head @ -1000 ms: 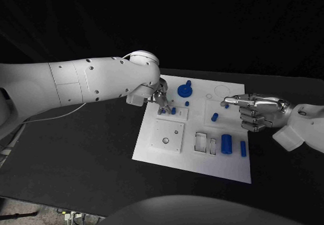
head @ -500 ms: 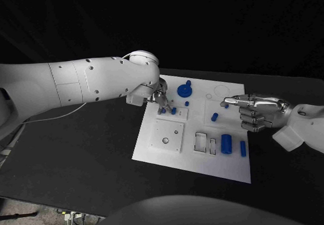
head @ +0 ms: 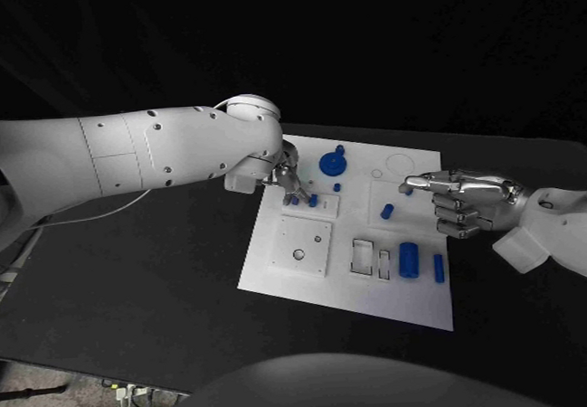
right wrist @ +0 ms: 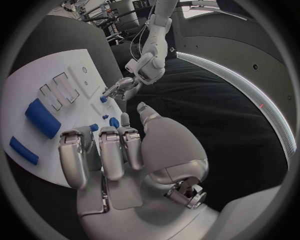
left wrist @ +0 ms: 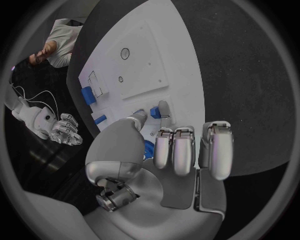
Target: Assemble the parts on the task board
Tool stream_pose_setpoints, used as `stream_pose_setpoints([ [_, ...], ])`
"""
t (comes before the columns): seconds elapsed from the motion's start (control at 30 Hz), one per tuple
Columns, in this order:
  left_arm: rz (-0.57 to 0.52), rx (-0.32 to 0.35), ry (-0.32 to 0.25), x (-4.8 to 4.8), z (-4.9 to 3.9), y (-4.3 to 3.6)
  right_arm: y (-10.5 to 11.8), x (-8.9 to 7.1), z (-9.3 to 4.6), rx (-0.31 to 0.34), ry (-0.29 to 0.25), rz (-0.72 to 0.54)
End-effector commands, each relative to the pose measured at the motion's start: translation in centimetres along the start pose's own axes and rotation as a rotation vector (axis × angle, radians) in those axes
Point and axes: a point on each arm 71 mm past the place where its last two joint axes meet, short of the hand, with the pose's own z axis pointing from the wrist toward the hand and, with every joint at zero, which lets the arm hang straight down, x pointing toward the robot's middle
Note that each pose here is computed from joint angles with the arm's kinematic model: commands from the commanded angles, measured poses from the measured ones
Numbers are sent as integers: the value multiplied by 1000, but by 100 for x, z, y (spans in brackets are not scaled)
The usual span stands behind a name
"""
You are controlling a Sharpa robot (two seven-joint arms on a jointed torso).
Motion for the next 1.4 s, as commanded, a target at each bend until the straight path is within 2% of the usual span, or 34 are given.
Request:
stream_pose_setpoints([
  [0.03, -11, -101, -28, 29, 27, 106, -4, 19, 0, -2, 22, 0],
  [0.27, -45, -62, -66, 1, 8, 104, -5, 20, 1, -1, 23, 0],
  [0.43, -74, -34, -99, -48, -35, 124, -6, 13, -2, -1, 20, 0],
  [0.53, -86, -29, -119, -94, -80, 160, -6, 9, -5, 0, 18, 1],
  [0.77, -154, -13, -172, -282, -258, 272, -8, 3, -6, 1, 15, 1],
  [1.0, -216, 37, -209, -370, -347, 315, -8, -1, -3, 2, 14, 1],
  [1.17, -220, 55, -197, -364, -364, 316, -8, -1, 0, 3, 15, 1],
  [1.4, -176, 43, -124, -266, -359, 307, -9, -6, 3, 5, 13, 0],
])
